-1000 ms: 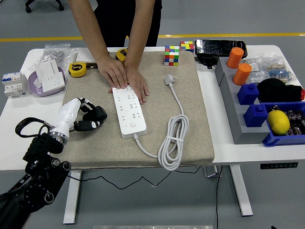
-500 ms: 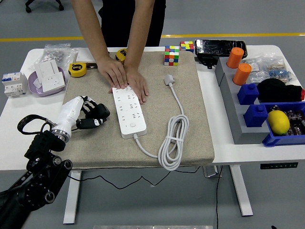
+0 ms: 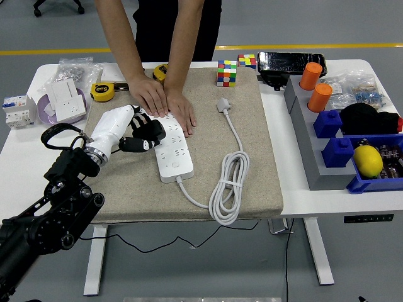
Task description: Pick up the plug,place it near the board,insert it into the board,press the button
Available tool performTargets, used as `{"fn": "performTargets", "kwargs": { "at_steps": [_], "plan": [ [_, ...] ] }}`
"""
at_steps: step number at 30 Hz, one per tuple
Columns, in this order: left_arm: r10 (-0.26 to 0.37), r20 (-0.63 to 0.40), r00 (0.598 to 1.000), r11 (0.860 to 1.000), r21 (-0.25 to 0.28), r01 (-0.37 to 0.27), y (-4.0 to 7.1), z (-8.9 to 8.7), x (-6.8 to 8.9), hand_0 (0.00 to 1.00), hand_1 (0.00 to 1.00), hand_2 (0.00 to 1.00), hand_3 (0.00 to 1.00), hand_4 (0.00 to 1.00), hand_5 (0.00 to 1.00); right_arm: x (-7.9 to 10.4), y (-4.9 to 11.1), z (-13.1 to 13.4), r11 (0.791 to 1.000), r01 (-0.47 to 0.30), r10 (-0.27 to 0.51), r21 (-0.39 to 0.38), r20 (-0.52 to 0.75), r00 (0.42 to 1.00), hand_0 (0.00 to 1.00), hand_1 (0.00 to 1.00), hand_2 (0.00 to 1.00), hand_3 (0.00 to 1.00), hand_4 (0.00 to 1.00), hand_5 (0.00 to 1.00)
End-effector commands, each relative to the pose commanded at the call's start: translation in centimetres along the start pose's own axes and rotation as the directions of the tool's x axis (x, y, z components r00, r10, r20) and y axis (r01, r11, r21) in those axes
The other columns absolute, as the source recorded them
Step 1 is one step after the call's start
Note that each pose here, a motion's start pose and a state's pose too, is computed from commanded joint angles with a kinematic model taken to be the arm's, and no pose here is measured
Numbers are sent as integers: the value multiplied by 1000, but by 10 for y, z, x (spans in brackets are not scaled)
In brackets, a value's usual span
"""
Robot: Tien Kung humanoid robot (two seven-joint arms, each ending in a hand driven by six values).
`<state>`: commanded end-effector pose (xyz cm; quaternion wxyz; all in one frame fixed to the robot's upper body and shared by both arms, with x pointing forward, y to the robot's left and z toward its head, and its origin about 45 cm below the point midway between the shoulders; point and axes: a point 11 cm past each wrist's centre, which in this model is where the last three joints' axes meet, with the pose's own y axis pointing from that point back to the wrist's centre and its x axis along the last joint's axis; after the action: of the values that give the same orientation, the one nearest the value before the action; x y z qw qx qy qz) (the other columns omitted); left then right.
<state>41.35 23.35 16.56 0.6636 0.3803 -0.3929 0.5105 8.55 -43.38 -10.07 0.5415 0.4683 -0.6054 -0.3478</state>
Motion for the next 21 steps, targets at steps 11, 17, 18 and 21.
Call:
{"fn": "performTargets", "kwargs": {
  "at_steps": [11,17,18,21],
  "plan": [
    [-28,92,995,999,-16,30,-10,1,3,562,439,356,409,501,78,3,0,-2,1000,-4,4,1,-6,1000,848,757,743,774,998,951],
    [-47,102,994,999,-5,47,-8,-4,1,564,444,357,397,483,51,4,0,-4,1000,-6,6,7,-6,1000,848,757,743,774,998,951],
    [-46,103,994,999,-5,47,-8,-5,1,564,444,357,397,483,51,4,0,-4,1000,-6,6,7,-6,1000,848,757,743,774,998,951],
    [-45,101,994,999,-4,45,-8,-5,1,564,444,357,397,483,51,4,0,-4,1000,-6,6,5,-7,1000,848,757,743,774,998,951]
  ]
}}
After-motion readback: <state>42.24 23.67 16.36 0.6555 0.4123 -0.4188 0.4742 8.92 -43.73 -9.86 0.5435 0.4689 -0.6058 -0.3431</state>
